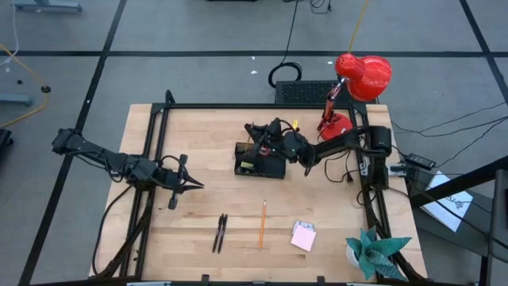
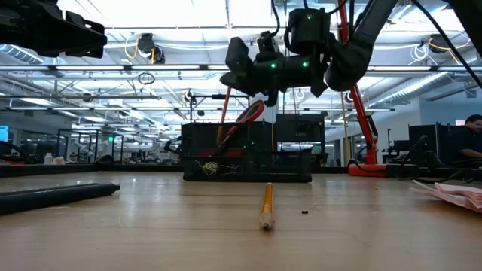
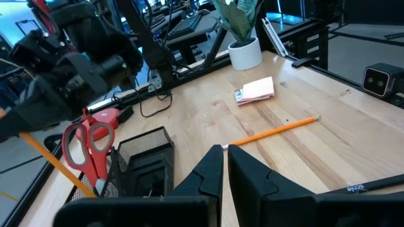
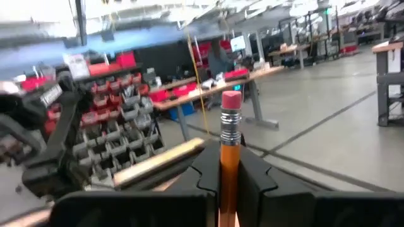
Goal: Pick and place office supplies into organizer
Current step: Put the orange pencil into the desk organizer
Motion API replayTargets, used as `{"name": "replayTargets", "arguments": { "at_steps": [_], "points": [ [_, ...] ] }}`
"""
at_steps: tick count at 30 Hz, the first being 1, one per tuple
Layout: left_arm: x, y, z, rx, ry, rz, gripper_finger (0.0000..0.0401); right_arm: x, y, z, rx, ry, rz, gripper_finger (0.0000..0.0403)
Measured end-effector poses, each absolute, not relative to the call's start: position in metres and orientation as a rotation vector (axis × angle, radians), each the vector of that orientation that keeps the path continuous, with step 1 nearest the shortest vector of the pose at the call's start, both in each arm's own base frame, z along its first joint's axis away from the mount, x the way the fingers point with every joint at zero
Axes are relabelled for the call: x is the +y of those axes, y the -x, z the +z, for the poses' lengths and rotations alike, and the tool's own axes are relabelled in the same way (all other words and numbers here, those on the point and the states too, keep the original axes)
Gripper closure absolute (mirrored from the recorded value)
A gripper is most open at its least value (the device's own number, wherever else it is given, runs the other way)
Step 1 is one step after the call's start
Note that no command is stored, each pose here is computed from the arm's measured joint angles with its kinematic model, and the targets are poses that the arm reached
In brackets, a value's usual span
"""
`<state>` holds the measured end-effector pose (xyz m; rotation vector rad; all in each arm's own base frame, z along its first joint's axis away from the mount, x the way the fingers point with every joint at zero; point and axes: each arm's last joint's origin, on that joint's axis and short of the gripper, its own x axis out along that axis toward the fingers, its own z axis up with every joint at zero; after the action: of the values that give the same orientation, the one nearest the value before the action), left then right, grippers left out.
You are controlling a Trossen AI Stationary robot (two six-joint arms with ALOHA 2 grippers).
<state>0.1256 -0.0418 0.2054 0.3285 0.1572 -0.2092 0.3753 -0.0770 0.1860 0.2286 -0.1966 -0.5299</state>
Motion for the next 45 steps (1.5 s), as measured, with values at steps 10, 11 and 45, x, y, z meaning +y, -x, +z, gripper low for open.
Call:
{"name": "replayTargets", "arguments": {
  "at_steps": [10,11,45],
  "points": [
    [-0.042,-0.125,0.205,0.166,-0.314,-0.209,0.037,-0.074,-0.38,0.16,-0.325,-0.227,-0.598,0.039],
    [-0.042,-0.125,0.205,0.167,-0.313,-0.209,0.037,-0.073,-0.38,0.159,-0.32,-0.227,-0.598,0.039],
    [-0.042,-0.125,0.205,0.158,-0.396,-0.216,0.037,0.012,-0.428,0.168,-0.298,0.339,-0.626,0.0392]
  ]
}}
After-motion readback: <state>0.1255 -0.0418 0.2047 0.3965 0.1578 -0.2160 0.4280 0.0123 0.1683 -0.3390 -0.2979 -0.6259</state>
